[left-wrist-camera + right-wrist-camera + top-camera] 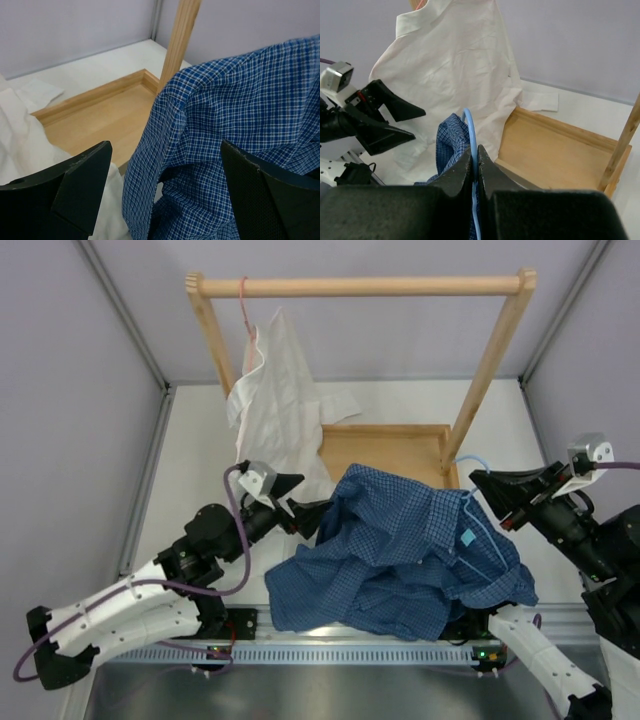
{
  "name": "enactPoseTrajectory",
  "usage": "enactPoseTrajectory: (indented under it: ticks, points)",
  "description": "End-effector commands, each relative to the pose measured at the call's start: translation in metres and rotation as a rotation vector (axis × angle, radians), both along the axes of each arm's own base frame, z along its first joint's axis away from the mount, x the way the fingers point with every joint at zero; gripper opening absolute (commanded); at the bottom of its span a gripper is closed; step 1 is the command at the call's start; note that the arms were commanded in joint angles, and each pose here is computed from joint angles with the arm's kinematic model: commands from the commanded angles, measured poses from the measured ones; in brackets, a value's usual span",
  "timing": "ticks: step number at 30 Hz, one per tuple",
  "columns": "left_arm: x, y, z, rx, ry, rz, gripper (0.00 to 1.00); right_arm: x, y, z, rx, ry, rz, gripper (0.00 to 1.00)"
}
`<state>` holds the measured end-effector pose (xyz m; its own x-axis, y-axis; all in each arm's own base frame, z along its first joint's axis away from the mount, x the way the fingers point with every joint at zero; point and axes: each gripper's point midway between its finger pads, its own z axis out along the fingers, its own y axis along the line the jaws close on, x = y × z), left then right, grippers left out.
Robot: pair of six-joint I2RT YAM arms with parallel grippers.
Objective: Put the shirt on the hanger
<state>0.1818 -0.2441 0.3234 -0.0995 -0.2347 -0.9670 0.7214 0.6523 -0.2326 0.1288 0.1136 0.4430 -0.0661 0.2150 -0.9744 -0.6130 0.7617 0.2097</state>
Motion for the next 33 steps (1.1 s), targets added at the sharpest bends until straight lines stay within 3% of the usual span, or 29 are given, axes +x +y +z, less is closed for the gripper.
enactPoseTrajectory:
  ticks: [1, 4, 6, 8, 9, 10, 11, 15, 24, 33]
  points:
    - [0.005, -0.032, -0.007, 0.059, -0.029, -0.076, 0.92, -0.008, 0.000, 0.019, 0.014, -0.044, 0.020, 0.00]
    - [0.017, -0.043, -0.019, 0.097, -0.024, -0.054, 0.92, -0.015, 0.003, 0.024, 0.015, -0.061, 0.055, 0.00]
    - [0.025, -0.056, -0.024, 0.118, -0.023, -0.054, 0.85, -0.021, 0.005, 0.027, 0.016, -0.074, 0.074, 0.00]
    - [0.039, -0.062, -0.032, 0.142, 0.000, -0.002, 0.55, -0.023, 0.002, 0.031, 0.019, -0.085, 0.067, 0.00]
    - [0.047, -0.061, -0.026, 0.129, 0.007, 0.039, 0.17, -0.020, -0.001, 0.031, 0.021, -0.088, 0.039, 0.00]
    - [0.056, -0.057, -0.027, 0.117, 0.037, 0.101, 0.00, -0.021, -0.006, 0.032, 0.022, -0.099, 0.018, 0.00]
    - [0.074, -0.037, -0.030, 0.115, 0.070, 0.264, 0.00, -0.021, -0.009, 0.033, 0.024, -0.105, -0.002, 0.00]
    - [0.106, 0.004, -0.041, 0.092, 0.197, 0.607, 0.00, -0.023, -0.030, 0.033, 0.031, -0.144, -0.104, 0.00]
    - [0.118, 0.013, -0.050, 0.023, 0.293, 0.645, 0.00, -0.039, -0.059, 0.035, 0.051, -0.185, -0.218, 0.00]
    - [0.122, 0.007, -0.060, 0.040, 0.349, 0.591, 0.00, -0.039, -0.056, 0.039, 0.067, -0.179, -0.183, 0.00]
